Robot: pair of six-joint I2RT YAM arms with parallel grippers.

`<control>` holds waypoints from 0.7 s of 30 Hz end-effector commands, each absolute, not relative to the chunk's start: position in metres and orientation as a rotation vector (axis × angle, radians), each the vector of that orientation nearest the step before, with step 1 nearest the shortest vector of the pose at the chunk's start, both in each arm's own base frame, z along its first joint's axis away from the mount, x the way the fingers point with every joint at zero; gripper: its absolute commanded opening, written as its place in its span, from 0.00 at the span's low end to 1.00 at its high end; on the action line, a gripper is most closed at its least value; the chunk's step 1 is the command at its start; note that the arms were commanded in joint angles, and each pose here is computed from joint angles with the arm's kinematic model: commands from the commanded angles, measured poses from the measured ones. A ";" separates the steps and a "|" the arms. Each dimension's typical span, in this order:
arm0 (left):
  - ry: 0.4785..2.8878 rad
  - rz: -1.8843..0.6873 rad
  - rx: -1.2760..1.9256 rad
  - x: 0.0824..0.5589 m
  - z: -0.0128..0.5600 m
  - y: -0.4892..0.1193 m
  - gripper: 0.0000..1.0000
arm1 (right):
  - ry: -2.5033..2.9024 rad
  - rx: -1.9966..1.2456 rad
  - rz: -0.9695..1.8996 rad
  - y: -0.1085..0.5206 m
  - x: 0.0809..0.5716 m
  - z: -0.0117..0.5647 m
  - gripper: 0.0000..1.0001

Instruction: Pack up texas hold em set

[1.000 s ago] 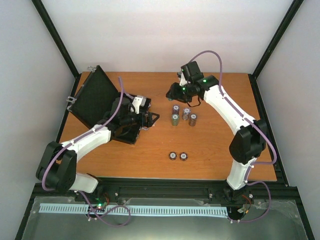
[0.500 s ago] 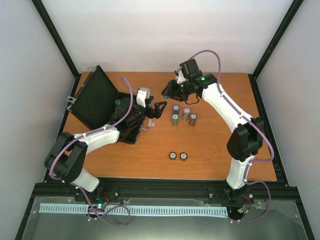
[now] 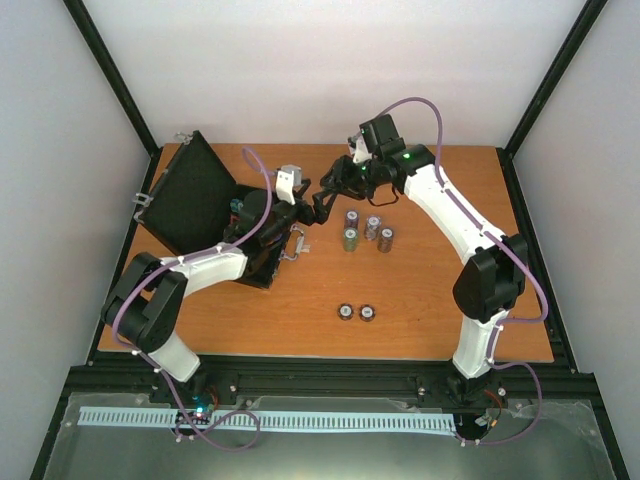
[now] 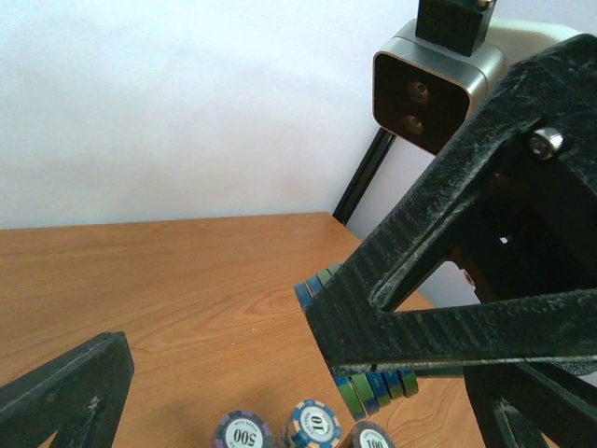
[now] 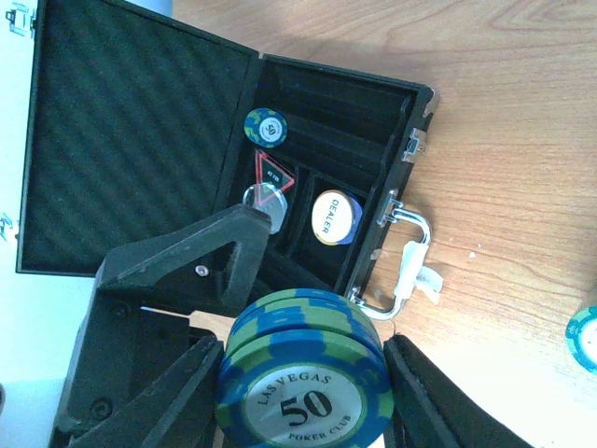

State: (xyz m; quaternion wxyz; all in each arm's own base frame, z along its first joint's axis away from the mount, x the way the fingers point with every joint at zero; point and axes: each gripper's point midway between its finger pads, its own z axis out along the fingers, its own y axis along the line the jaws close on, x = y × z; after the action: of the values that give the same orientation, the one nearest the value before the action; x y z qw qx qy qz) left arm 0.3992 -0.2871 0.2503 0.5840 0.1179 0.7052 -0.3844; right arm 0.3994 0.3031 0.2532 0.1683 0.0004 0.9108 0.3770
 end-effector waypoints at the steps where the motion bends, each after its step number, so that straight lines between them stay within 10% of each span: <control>1: 1.509 -0.984 0.236 0.405 0.292 -0.298 1.00 | 2.578 -0.014 1.115 0.310 0.399 0.261 0.12; 13: 1.430 -1.037 0.157 0.431 0.314 -0.307 0.95 | 2.597 -0.048 1.139 0.315 0.390 0.259 0.12; 19: 1.412 -1.031 0.139 0.439 0.321 -0.309 0.30 | 2.614 -0.068 1.141 0.315 0.386 0.257 0.12; 21: 1.414 -1.016 0.126 0.441 0.320 -0.307 0.31 | 2.620 -0.073 1.144 0.315 0.384 0.255 0.12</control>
State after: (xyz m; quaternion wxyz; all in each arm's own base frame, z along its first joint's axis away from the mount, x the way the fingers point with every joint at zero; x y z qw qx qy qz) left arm 0.4232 -0.3204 0.2653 0.5796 0.0924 0.6785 -0.4418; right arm 0.4193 0.2980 0.2672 0.2095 0.0060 0.8988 0.3849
